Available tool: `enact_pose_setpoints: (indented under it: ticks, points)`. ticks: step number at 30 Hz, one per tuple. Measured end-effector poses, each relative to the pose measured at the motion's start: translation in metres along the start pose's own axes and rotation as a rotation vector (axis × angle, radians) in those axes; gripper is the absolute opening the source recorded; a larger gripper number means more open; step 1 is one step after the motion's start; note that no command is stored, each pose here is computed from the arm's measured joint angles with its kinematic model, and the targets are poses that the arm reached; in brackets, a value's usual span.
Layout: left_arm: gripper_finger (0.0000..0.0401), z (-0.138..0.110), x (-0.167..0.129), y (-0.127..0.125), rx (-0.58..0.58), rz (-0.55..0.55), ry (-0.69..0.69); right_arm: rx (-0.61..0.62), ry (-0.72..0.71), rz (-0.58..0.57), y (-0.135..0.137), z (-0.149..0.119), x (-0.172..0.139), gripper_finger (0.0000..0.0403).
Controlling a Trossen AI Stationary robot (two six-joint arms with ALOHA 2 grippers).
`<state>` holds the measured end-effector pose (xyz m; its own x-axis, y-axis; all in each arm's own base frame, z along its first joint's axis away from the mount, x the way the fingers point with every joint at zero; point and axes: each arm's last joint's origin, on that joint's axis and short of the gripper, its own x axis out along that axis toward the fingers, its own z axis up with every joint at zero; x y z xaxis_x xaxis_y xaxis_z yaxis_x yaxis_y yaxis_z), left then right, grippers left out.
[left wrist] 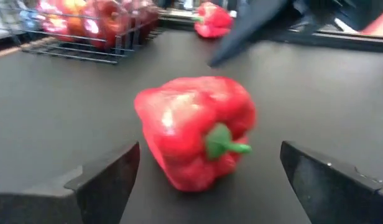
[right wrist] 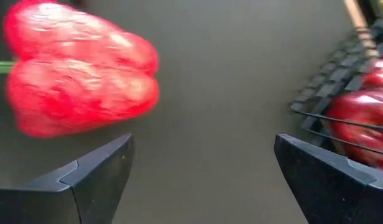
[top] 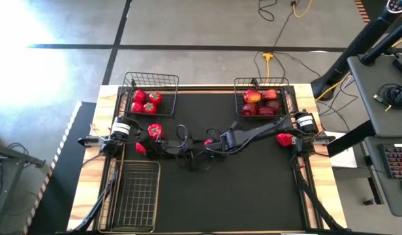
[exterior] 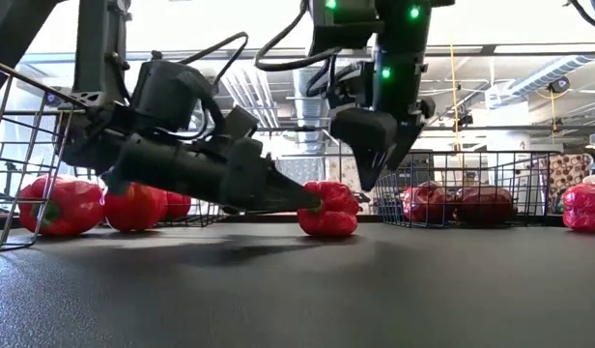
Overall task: Sort produce into baskets
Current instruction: Put the bell pepper into the gold wire basket
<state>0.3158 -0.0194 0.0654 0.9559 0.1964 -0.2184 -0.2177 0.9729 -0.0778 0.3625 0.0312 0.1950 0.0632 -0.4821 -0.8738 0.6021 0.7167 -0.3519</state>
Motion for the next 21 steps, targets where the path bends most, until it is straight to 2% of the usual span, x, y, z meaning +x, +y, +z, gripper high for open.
enact_pose_setpoints:
  ticks: [5, 11, 17, 21]
  points:
    - [0.0373, -0.001, 0.011, -0.002, 0.001, 0.017, -0.012, -0.027, -0.045, 0.09, 0.011, 0.003, 0.009, 0.038]
    - [0.0373, -0.007, 0.024, -0.005, 0.003, 0.0, -0.001, -0.048, -0.128, 0.249, 0.024, 0.014, 0.007, 0.038]
    - [0.0371, -0.01, 0.025, -0.005, 0.02, -0.007, 0.024, -0.066, -0.128, 0.257, 0.025, 0.014, 0.006, 0.038]
    - [0.0351, -0.012, 0.021, -0.003, 0.03, -0.006, 0.03, -0.07, -0.127, 0.253, 0.024, 0.014, 0.006, 0.038]
